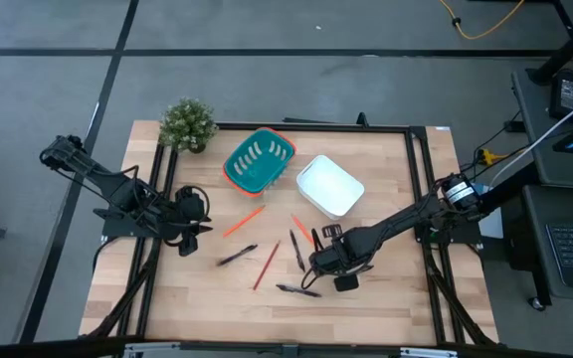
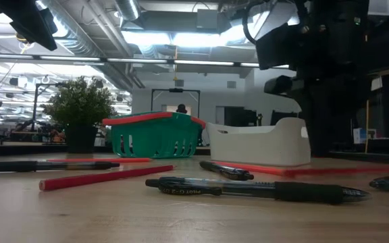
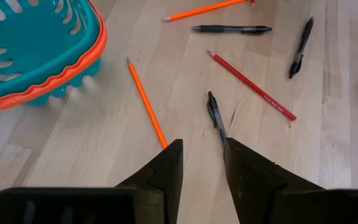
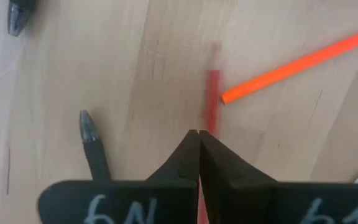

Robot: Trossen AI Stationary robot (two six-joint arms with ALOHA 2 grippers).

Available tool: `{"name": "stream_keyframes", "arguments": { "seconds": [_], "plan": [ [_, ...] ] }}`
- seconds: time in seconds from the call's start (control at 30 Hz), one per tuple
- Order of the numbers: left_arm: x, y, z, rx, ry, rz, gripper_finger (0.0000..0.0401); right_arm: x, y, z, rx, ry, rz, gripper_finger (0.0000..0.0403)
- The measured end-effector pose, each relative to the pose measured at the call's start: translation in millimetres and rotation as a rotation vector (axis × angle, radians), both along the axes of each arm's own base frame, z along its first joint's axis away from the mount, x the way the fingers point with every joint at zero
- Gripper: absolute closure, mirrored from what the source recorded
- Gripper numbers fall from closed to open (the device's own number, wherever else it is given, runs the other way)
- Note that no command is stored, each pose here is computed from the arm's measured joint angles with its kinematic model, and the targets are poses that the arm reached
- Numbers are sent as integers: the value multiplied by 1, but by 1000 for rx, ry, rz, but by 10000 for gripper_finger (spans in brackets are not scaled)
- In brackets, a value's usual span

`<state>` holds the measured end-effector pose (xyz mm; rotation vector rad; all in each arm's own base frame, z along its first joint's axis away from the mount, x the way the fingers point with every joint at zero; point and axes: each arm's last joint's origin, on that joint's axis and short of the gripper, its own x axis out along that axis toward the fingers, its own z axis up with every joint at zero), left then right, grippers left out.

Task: Sort pens & pencils
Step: Put the right red pencil into the blue bin

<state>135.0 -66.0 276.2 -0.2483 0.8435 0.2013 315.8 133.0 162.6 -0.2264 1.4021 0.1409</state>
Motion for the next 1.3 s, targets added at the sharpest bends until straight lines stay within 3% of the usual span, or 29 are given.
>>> {"name": "stream_keyframes", "arguments": {
  "seconds": [0.37,0.93,1.3],
  "plan": [
    [0,0,0,0,0,0,291,-6,-3,0,-22,62,-25,394],
    [1,0,0,-4,-7,0,291,-1,-8,-1,7,39,-18,288],
    [0,0,0,-8,-4,-3,291,-14,-16,-33,46,18,-17,285]
  ]
}}
